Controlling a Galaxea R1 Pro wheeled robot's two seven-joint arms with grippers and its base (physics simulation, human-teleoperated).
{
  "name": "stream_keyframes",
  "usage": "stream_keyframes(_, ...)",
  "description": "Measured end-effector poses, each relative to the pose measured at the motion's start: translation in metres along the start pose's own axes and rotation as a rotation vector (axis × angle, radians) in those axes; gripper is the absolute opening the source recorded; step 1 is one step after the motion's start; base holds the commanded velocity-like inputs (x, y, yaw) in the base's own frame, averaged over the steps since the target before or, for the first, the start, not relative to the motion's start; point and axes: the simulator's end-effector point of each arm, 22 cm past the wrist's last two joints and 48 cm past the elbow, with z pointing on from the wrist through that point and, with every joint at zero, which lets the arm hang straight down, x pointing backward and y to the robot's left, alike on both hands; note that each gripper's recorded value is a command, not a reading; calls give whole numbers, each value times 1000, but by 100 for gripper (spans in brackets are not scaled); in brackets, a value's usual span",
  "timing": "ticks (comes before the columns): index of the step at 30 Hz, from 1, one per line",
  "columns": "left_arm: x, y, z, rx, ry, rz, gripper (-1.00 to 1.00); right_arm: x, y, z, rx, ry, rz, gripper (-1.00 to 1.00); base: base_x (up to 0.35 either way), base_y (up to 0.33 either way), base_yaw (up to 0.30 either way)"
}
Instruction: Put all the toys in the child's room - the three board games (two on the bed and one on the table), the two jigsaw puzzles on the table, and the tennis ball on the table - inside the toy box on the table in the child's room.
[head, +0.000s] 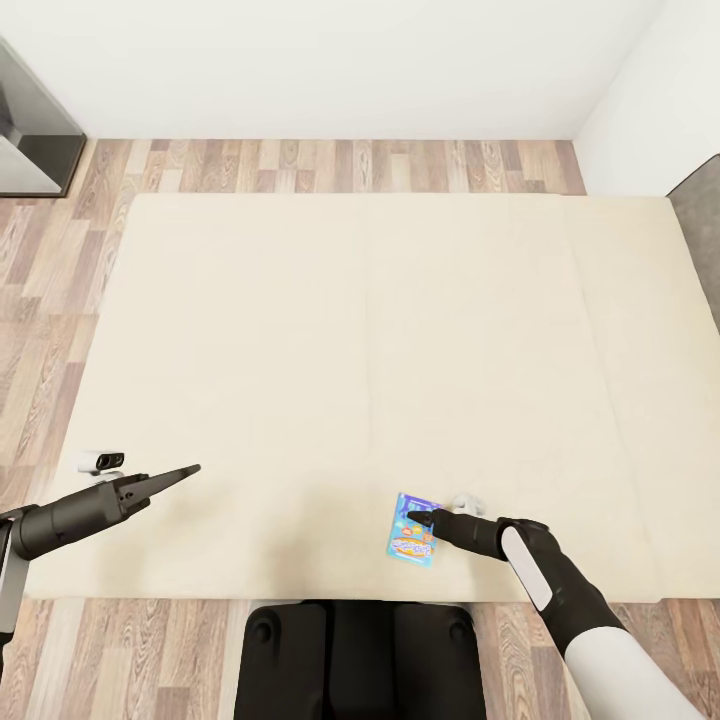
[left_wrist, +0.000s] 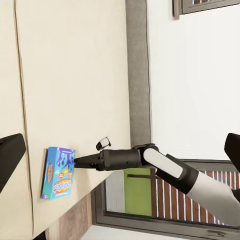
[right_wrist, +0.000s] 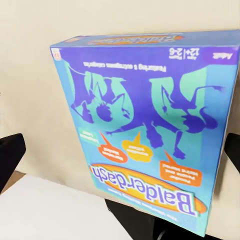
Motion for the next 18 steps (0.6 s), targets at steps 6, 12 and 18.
stream_keyframes(6, 0, 0, 0, 0, 1, 1, 100, 0, 0, 0, 0, 0, 0, 100, 0, 75, 0)
stream_keyframes(12, 0, 0, 0, 0, 0, 1, 100, 0, 1, 1, -2, 0, 0, 100, 0, 28, 0)
stream_keyframes(18, 0, 0, 0, 0, 0, 0, 100, 1, 3, 1, -5, 1, 1, 100, 0, 2, 0)
